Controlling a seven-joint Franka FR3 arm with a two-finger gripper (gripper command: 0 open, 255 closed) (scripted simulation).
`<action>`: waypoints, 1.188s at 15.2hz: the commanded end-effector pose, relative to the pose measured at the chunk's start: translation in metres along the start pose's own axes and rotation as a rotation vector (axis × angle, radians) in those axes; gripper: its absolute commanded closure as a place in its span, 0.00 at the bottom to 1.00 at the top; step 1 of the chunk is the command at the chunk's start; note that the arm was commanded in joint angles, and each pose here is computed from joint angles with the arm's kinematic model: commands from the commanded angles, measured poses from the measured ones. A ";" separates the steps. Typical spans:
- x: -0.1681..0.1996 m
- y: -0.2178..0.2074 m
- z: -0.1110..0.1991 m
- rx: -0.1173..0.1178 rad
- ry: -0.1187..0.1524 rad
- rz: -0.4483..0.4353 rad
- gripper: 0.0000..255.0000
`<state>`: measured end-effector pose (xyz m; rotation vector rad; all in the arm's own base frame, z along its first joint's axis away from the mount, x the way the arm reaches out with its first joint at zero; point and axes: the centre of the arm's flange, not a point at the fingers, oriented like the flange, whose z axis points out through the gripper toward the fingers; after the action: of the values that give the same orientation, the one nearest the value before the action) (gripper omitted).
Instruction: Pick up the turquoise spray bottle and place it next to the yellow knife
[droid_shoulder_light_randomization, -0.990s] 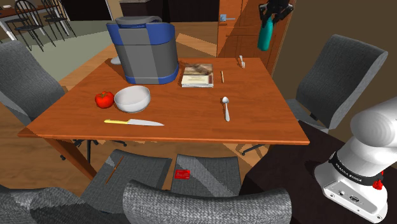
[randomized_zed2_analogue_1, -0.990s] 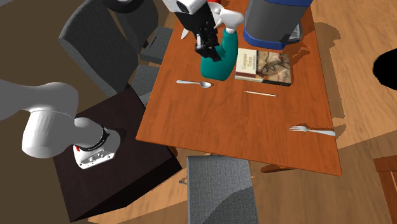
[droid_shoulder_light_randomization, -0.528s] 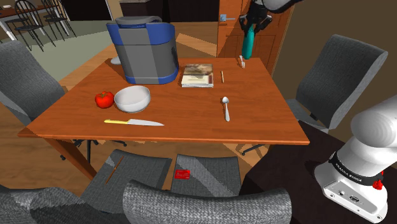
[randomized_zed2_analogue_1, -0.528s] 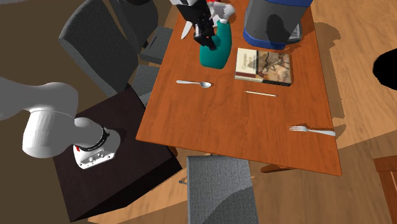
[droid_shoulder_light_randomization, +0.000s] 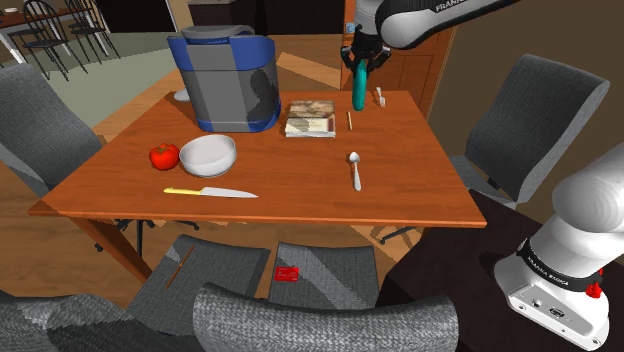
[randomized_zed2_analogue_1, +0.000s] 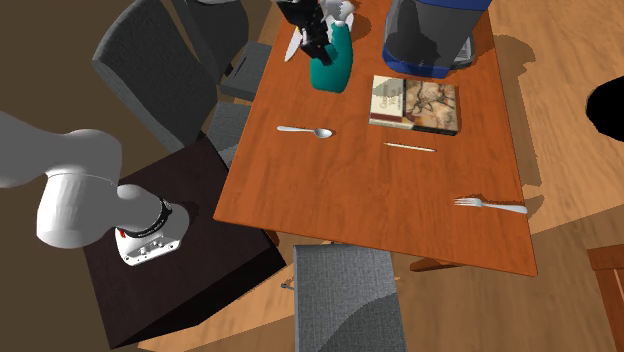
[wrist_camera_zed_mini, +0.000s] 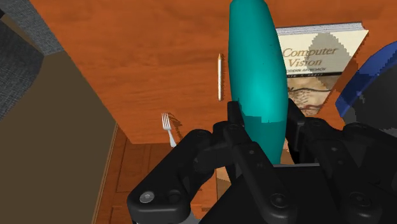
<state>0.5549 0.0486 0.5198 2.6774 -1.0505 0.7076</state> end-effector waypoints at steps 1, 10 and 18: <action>-0.009 -0.027 0.004 0.001 0.001 0.003 1.00; -0.057 -0.131 0.033 0.001 0.001 0.003 1.00; -0.100 -0.224 0.058 0.001 0.001 0.003 1.00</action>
<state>0.6549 0.2435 0.4262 2.6787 -1.0532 0.7091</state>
